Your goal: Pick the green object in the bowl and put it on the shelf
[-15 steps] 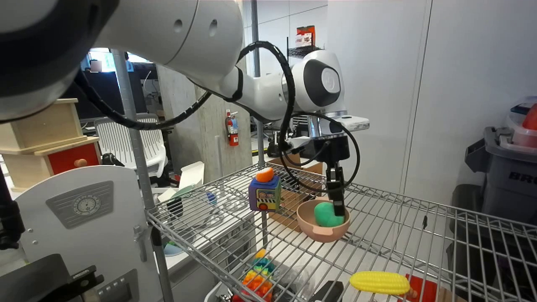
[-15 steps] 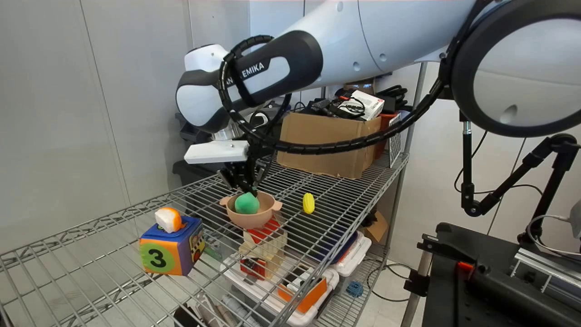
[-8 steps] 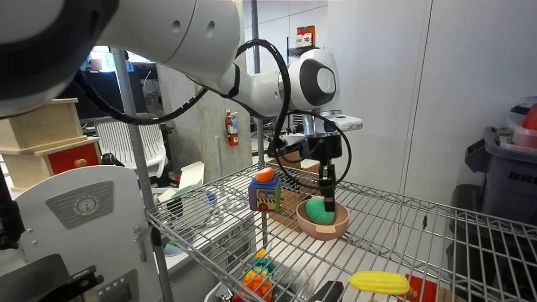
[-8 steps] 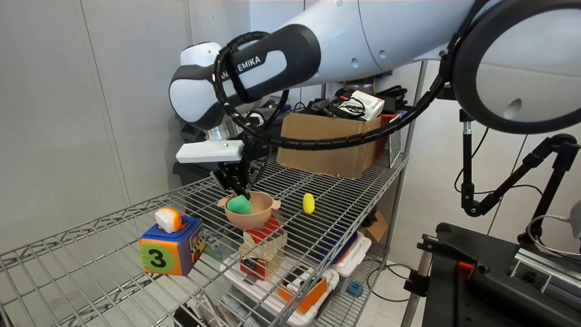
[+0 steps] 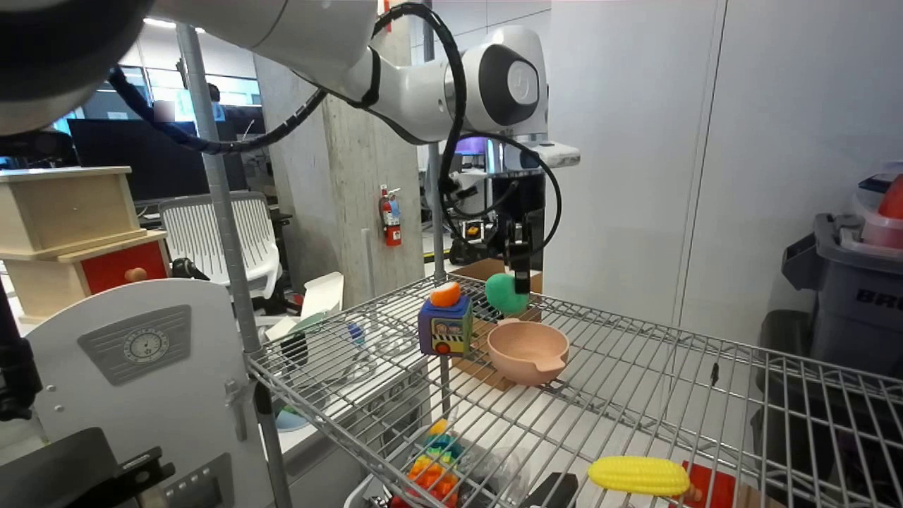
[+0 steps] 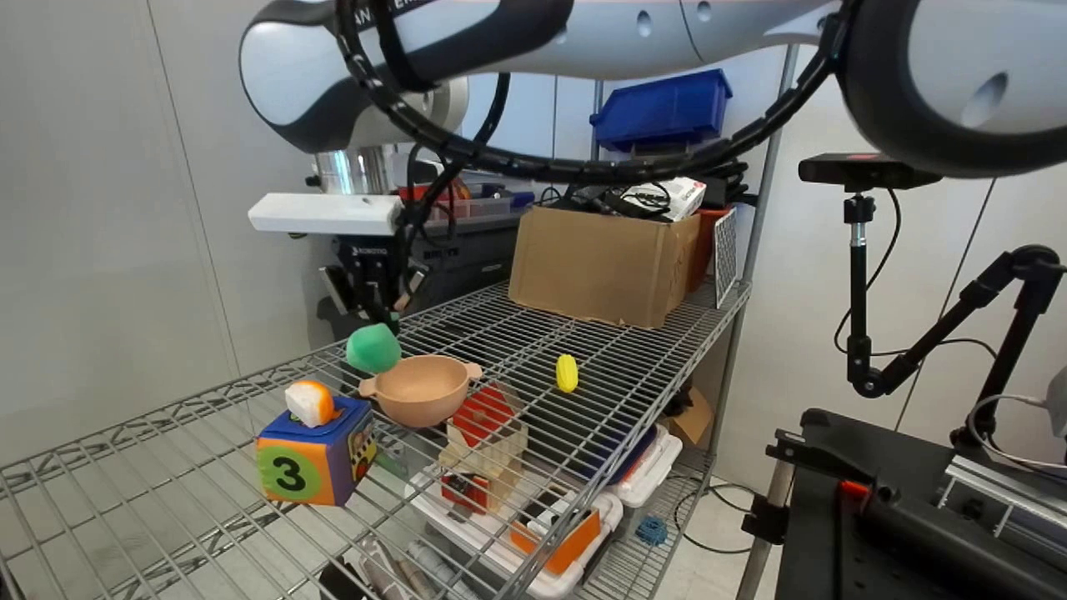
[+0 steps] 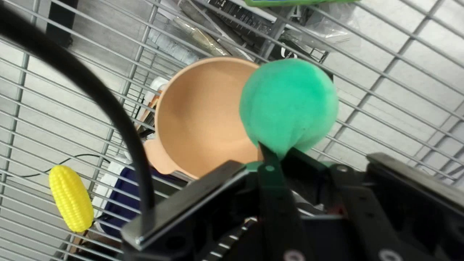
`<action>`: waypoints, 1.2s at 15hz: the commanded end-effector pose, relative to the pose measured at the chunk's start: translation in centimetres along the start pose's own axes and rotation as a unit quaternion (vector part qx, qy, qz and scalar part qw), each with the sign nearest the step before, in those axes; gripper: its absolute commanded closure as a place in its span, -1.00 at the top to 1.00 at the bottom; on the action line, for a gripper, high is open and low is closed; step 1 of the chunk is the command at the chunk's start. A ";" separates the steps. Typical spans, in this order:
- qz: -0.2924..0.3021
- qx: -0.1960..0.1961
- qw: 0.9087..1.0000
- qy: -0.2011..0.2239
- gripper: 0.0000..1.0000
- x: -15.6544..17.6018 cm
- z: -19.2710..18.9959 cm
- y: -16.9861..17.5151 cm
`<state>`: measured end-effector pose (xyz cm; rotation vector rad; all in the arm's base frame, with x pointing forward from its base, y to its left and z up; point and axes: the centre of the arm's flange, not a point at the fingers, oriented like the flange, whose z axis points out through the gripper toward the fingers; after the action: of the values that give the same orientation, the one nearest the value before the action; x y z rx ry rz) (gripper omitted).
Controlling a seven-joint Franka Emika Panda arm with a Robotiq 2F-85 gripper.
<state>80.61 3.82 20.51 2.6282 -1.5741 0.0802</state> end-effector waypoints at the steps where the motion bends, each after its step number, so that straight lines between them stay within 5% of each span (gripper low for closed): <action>1: -0.028 0.022 0.999 -0.013 -0.96 2.1 -5.1 -6.2; 4: -0.034 0.020 0.999 -0.023 -0.96 2.6 -9.8 -4.7; 7: -0.049 0.003 0.998 -0.042 -0.96 2.4 -10.7 3.3; 14: -0.093 -0.046 0.989 -0.105 -0.96 5.0 -8.7 12.9; 18: -0.072 -0.058 0.993 -0.077 -0.96 8.6 -6.3 15.0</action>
<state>77.89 -8.38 29.47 2.7117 -1.3892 -0.2258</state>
